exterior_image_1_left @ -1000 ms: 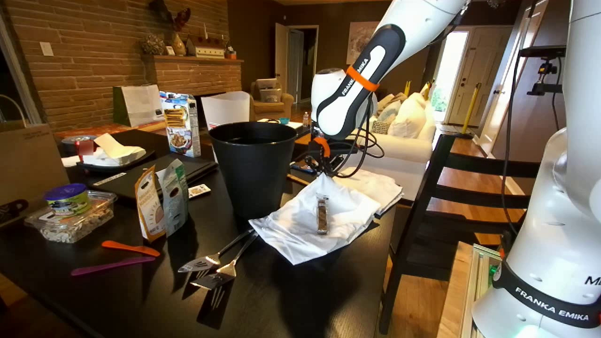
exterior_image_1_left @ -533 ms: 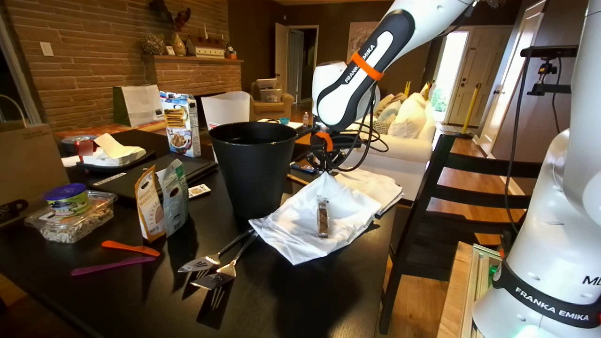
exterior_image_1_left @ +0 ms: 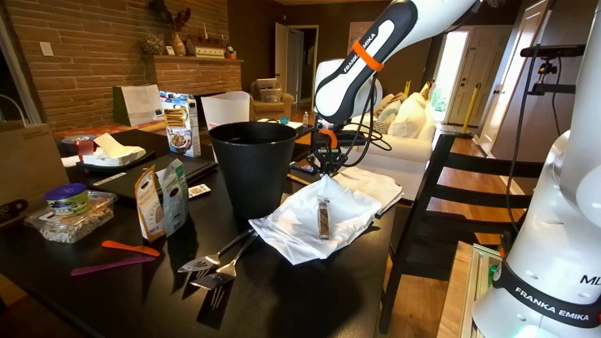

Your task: Put the chocolate on the white cloth then fold it

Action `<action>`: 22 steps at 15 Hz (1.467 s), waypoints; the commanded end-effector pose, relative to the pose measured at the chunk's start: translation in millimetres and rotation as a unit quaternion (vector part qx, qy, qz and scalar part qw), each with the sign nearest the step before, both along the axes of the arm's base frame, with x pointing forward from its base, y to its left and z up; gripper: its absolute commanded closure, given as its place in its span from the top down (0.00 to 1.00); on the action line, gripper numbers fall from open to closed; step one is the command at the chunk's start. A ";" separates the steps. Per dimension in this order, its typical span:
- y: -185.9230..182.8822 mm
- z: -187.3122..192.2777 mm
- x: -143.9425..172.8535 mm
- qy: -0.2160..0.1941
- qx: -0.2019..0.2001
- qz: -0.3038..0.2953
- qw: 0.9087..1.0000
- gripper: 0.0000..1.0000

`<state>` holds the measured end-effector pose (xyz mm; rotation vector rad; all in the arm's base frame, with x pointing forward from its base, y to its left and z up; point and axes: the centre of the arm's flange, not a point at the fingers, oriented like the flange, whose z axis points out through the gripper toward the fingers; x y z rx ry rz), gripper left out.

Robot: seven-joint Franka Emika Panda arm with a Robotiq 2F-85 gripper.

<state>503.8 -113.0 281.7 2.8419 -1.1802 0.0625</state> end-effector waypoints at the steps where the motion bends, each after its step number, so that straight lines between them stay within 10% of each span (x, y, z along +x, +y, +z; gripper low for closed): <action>1: -2.6 7.4 -10.4 0.012 0.001 -0.002 1.000 0.01; 6: -17.5 12.1 1.2 -0.045 -0.013 -0.032 0.998 0.52; 12: -4.0 -20.5 -11.8 -0.007 -0.002 -0.005 1.000 0.95; 22: 35.8 -97.6 -20.2 0.063 -0.003 0.004 0.998 1.00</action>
